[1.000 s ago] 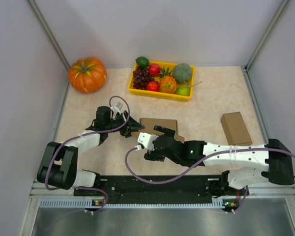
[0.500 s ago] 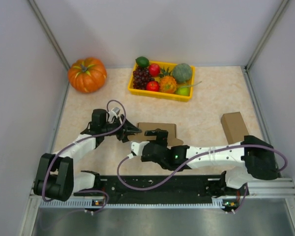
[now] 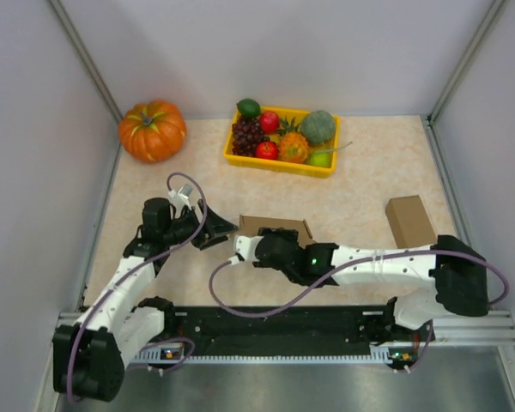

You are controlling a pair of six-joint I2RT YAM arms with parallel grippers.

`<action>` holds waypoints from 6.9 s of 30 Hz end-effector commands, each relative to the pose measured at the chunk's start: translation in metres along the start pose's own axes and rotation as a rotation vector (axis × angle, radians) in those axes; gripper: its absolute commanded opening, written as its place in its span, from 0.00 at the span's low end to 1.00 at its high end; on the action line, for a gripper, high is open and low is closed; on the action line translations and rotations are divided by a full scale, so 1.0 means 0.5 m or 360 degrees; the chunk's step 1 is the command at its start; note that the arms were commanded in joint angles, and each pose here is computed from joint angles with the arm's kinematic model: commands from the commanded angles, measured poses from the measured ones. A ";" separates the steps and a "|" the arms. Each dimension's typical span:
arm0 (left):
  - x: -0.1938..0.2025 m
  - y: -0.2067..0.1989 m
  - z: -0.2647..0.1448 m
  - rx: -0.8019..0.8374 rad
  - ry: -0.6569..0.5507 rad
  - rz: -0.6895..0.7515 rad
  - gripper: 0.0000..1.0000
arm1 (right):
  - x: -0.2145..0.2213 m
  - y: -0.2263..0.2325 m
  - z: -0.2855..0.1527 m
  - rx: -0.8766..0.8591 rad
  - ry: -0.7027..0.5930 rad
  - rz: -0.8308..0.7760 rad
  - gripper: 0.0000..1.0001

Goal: Fold the paper box

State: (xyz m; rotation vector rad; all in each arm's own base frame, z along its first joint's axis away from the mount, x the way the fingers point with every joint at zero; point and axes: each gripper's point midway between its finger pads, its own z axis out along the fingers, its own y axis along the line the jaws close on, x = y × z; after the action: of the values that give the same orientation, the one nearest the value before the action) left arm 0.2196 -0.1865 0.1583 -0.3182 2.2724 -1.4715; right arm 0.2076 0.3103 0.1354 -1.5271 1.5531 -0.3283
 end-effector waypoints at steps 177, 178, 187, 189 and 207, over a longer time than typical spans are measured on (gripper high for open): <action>0.112 0.058 0.170 -0.0506 -0.0533 0.1410 0.00 | 0.175 -0.087 -0.128 -0.0328 0.0594 0.1860 0.00; 0.110 0.053 0.170 -0.0500 -0.0538 0.1411 0.00 | 0.172 -0.080 -0.127 -0.0368 0.0597 0.1864 0.00; 0.108 0.028 0.158 -0.0458 -0.0573 0.1286 0.10 | 0.167 -0.033 -0.074 -0.0405 0.0385 0.1921 0.00; 0.108 0.029 0.154 -0.0444 -0.0586 0.1268 0.15 | 0.166 -0.033 -0.068 -0.0393 0.0345 0.1927 0.00; 0.052 0.053 0.149 -0.0653 -0.0752 0.1385 0.08 | 0.190 -0.058 -0.066 -0.0224 0.0309 0.1917 0.01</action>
State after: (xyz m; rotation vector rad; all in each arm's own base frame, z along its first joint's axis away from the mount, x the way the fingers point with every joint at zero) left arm 0.2287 -0.2485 0.1100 0.1552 1.8884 -0.4967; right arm 0.2007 0.1959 0.1140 -0.5025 2.4996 0.2933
